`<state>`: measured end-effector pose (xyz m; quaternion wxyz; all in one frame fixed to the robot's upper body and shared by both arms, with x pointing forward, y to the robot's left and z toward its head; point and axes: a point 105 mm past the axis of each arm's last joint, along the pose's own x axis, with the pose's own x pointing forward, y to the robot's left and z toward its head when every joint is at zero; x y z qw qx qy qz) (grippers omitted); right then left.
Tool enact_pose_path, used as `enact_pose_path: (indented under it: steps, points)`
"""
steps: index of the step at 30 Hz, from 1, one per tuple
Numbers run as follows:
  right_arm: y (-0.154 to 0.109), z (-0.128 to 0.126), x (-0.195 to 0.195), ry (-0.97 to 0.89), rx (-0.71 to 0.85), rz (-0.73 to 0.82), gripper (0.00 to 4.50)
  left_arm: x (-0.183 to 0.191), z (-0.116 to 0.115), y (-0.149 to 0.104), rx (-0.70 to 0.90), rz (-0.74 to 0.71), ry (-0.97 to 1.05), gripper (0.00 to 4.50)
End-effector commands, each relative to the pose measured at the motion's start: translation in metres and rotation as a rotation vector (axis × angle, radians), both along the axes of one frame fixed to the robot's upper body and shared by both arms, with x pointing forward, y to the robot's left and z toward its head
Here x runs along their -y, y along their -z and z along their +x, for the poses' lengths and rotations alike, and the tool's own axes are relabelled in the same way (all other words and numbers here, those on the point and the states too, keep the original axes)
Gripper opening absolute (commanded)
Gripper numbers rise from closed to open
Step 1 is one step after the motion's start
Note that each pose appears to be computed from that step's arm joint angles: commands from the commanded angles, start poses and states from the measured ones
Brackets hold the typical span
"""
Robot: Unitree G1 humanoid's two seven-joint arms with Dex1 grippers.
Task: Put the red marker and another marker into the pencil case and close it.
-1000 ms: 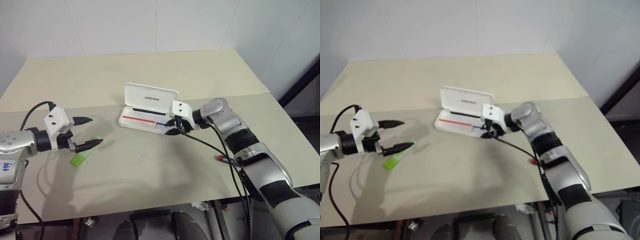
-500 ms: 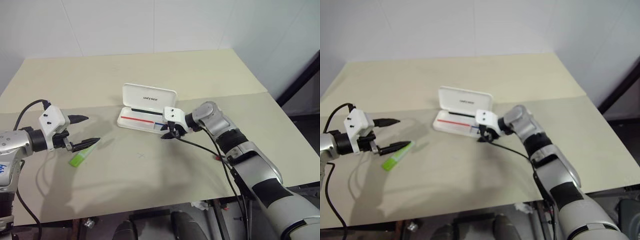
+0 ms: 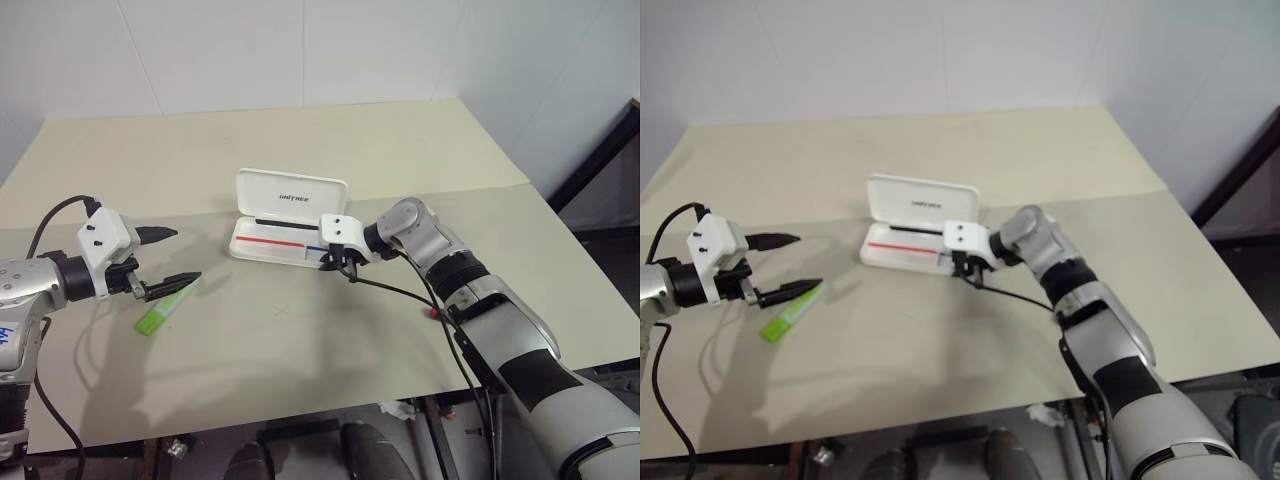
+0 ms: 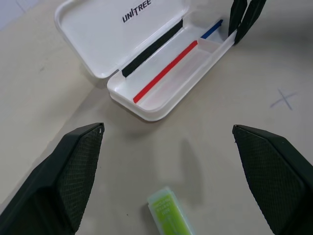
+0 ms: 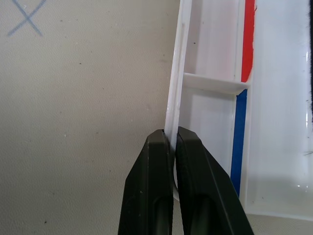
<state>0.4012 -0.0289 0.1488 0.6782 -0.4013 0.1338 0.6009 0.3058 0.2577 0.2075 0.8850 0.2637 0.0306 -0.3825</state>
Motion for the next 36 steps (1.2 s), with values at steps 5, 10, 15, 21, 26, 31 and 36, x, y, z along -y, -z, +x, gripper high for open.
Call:
enact_pose_path:
  steps: [5,10,15,21,26,31,36]
  points:
    - [-0.028,-0.006,0.026,-0.032,0.072,0.046,0.07,0.008,0.002,-0.012,0.053,-0.009,0.029,4.50]
    - [-0.032,-0.025,0.038,-0.080,0.091,0.035,0.07,0.012,0.001,-0.005,0.039,-0.021,0.038,4.50]
    - [-0.026,-0.064,0.053,-0.146,0.068,0.013,0.07,0.018,-0.002,0.004,0.019,-0.041,0.058,4.50]
    - [-0.015,-0.097,0.055,-0.255,0.018,-0.006,0.07,0.025,-0.009,0.012,-0.004,-0.059,0.086,4.50]
    - [-0.001,-0.091,0.054,-0.239,0.031,-0.022,0.07,0.033,-0.012,0.016,-0.016,-0.070,0.101,4.50]
    - [0.009,-0.083,0.058,-0.245,0.050,-0.058,0.07,0.035,-0.014,0.017,-0.022,-0.070,0.105,4.50]
    - [0.018,-0.070,0.060,-0.229,0.077,-0.086,0.07,0.038,-0.017,0.017,-0.025,-0.070,0.108,4.50]
